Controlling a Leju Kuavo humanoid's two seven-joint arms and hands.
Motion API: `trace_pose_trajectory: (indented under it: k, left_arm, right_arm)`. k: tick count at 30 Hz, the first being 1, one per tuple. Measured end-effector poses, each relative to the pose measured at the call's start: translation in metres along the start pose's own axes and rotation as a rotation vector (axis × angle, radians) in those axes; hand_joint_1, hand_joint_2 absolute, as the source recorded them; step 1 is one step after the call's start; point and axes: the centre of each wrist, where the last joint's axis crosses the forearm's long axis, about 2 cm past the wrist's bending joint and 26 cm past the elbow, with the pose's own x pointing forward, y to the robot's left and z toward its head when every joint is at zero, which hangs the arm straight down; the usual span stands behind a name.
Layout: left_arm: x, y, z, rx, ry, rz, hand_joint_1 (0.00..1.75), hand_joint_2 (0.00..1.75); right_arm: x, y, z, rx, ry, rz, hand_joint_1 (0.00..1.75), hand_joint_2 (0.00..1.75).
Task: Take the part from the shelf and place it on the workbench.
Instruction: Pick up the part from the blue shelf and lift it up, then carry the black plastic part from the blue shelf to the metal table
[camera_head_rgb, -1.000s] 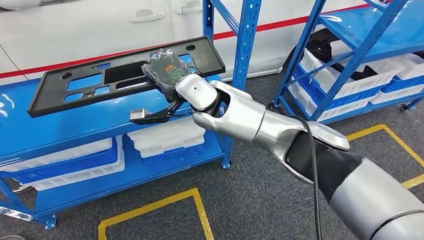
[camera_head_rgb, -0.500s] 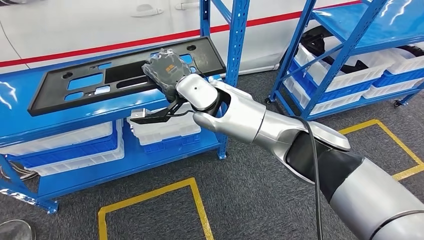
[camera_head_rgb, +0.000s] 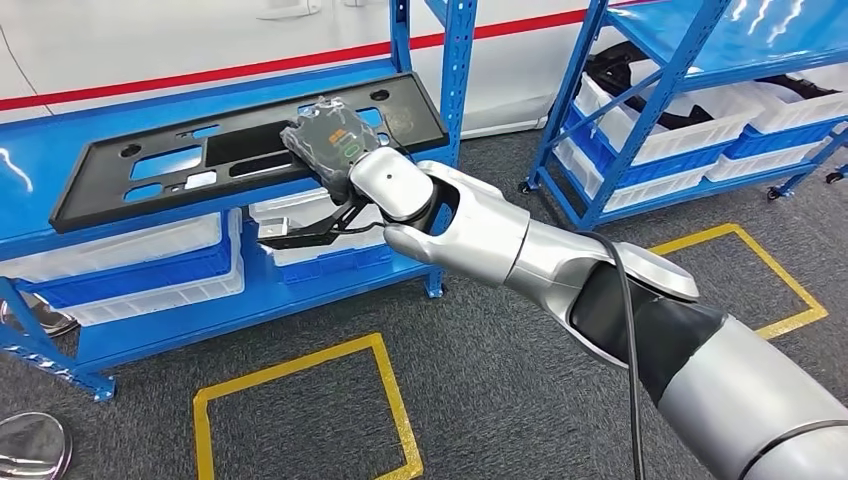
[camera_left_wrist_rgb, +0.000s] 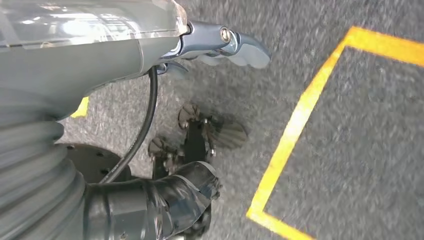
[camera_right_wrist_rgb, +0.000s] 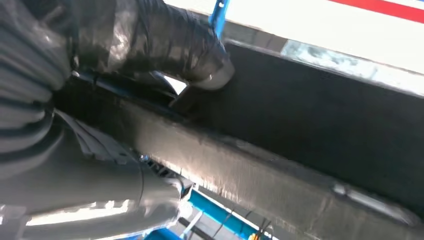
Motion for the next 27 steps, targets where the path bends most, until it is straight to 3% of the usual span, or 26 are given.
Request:
trace_pose_trajectory:
  k: [27]
  left_arm:
    - [0.0034,0.0003,-0.0011,-0.005,-0.009,-0.02,0.0,1.75]
  right_arm:
    - [0.0022,0.0022,-0.0009,0.007,-0.031,-0.035,1.75,1.75]
